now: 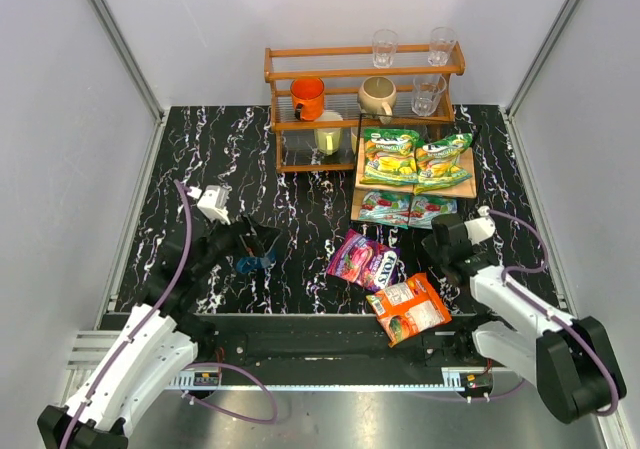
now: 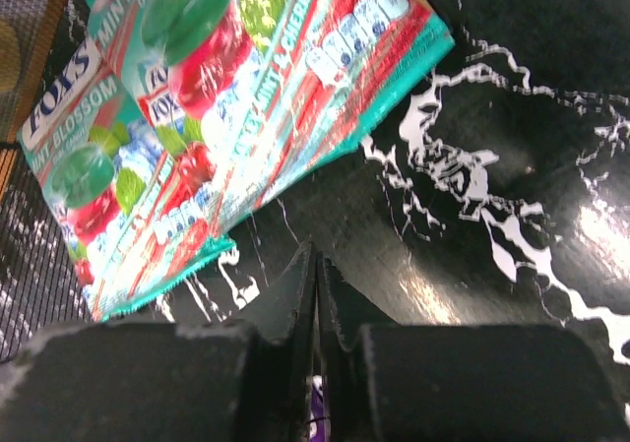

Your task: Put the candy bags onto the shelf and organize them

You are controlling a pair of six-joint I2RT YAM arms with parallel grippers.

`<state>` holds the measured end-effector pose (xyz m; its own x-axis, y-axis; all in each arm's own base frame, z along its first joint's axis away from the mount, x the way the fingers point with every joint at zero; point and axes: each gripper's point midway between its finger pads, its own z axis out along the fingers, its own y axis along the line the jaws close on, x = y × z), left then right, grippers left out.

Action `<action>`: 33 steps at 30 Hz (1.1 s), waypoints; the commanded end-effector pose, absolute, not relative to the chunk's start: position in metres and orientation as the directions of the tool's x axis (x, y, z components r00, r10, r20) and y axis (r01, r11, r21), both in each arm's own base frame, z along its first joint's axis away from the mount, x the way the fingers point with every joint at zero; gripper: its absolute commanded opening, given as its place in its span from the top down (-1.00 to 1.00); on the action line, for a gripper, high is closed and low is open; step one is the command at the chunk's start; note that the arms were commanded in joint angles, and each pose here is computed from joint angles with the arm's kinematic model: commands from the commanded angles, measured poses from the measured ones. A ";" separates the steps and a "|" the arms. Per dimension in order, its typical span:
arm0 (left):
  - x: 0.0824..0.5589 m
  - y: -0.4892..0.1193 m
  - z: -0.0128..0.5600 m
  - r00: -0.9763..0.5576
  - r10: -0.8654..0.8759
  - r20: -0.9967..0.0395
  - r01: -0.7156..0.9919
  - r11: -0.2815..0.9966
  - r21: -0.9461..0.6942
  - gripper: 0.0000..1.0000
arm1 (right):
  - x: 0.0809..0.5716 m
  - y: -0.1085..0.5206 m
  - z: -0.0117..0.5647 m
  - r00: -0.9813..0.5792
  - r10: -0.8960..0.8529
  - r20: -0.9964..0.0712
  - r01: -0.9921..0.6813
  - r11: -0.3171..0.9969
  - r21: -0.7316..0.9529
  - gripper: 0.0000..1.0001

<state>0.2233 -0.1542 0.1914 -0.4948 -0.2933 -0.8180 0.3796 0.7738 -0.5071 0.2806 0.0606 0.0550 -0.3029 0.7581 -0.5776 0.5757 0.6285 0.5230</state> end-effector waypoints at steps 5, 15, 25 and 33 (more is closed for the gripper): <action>0.223 -0.133 0.227 -0.414 -0.323 -0.851 0.327 0.820 -0.471 -0.98 | 0.245 0.085 0.063 -0.444 0.746 -0.497 0.458 0.666 0.590 0.65; 0.223 -0.114 0.230 -0.409 -0.306 -0.860 0.242 0.872 -0.425 -0.98 | 0.215 0.098 0.103 -0.557 0.645 -0.524 0.282 0.740 0.611 -0.60; 0.220 -0.099 0.226 -0.407 -0.313 -0.858 0.167 0.898 -0.407 -0.98 | 0.185 0.108 0.145 -0.584 0.623 -0.521 0.151 0.713 0.684 -0.99; 0.218 -0.097 0.222 -0.410 -0.331 -0.850 0.150 0.895 -0.421 -0.98 | 0.161 0.113 0.196 -0.486 0.657 -0.577 -0.086 0.621 0.779 -0.99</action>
